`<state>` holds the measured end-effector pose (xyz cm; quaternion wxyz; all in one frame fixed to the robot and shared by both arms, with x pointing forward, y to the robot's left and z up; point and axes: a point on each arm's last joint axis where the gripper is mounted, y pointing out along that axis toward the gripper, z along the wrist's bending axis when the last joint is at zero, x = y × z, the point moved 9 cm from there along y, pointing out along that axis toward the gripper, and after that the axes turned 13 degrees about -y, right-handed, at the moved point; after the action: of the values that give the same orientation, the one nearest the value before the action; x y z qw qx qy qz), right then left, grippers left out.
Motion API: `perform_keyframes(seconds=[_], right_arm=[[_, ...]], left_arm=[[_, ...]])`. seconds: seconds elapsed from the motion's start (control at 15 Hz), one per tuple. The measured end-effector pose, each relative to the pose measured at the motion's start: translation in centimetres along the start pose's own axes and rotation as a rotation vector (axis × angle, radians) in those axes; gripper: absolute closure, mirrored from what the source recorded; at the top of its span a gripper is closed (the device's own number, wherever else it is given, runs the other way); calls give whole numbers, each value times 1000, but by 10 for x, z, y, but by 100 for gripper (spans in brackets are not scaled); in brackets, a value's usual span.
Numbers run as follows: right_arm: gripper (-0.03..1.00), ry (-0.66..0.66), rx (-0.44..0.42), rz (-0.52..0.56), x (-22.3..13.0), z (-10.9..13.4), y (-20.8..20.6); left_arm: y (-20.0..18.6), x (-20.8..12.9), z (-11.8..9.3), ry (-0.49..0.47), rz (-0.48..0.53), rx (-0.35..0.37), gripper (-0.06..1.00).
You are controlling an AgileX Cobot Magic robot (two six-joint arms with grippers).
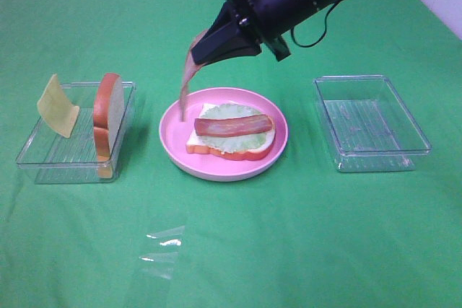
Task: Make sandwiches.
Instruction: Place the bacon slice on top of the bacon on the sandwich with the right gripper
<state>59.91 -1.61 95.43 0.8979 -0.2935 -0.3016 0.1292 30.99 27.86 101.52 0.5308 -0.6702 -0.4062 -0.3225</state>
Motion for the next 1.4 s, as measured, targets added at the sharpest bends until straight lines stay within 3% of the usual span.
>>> perform_keyframes(seconds=[0.4,0.73,0.93,1.0,1.4], right_arm=[[95,20,28,-40,25,-26,42],[95,52,-15,-1,14,-59,64],[95,32,-123,107,-7,-81,64],[95,9,-210,157,-14,-94,59],[95,-28,-467,275,-10,-123,24]], left_arm=[[0,0,0,0,0,0,-3],[0,0,0,0,0,0,-3],[0,0,0,0,0,0,-3],[0,0,0,0,0,0,-3],[0,0,0,0,0,0,-3]])
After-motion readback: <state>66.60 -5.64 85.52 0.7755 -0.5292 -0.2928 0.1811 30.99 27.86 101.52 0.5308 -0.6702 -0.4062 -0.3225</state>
